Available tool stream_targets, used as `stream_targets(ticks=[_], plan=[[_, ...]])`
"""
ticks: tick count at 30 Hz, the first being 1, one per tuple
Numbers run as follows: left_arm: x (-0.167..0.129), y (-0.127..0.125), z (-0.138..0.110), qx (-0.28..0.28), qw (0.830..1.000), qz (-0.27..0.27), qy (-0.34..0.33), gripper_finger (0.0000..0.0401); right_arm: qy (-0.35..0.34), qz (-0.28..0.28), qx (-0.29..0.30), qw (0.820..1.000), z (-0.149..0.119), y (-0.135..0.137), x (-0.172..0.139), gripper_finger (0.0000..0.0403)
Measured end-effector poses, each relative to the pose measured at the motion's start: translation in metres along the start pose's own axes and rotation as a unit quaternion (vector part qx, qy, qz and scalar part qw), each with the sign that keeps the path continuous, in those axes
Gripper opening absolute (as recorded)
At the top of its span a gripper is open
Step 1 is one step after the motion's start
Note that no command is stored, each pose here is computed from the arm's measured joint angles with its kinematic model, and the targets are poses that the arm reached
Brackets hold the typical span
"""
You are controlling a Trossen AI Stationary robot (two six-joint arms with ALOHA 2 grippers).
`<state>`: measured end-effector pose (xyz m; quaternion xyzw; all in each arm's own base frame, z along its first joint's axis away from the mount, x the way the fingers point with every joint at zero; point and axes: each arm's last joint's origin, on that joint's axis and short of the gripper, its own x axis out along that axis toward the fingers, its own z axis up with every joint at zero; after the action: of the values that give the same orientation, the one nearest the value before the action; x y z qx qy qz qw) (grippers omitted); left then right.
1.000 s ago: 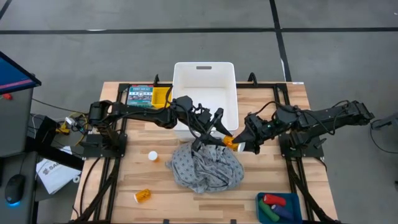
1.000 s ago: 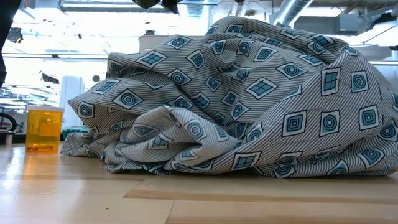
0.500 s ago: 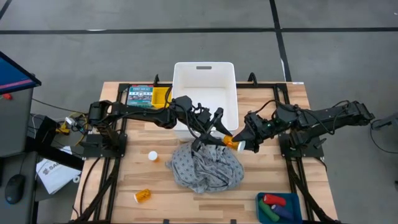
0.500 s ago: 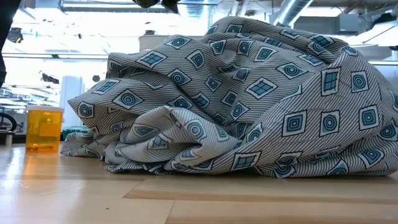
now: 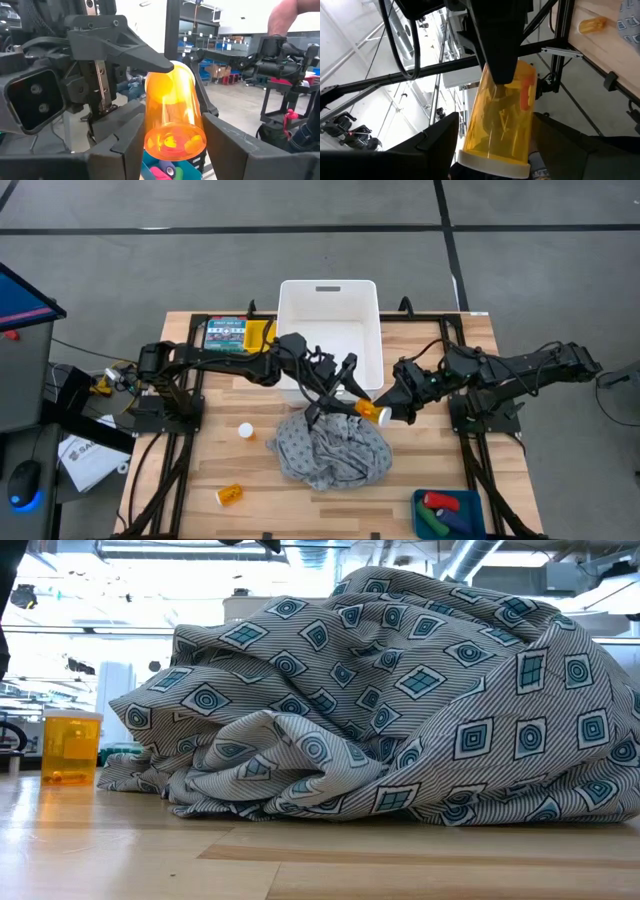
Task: Pick & place medical supplies in basket/bin
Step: Put the top orange pill bottle into the yellow bin
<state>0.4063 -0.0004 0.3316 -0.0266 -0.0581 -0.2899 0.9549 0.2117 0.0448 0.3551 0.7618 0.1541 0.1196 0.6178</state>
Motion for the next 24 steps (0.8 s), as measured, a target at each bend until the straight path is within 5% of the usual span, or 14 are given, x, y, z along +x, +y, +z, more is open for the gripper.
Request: stream_targets(ticks=[24], plan=[[-0.018, -0.020, 0.025, 0.026, 0.998, -0.002, 0.058, 0.0170, -0.061, 0.001, -0.061, 0.996, 0.027, 0.007, -0.015, 0.0245]])
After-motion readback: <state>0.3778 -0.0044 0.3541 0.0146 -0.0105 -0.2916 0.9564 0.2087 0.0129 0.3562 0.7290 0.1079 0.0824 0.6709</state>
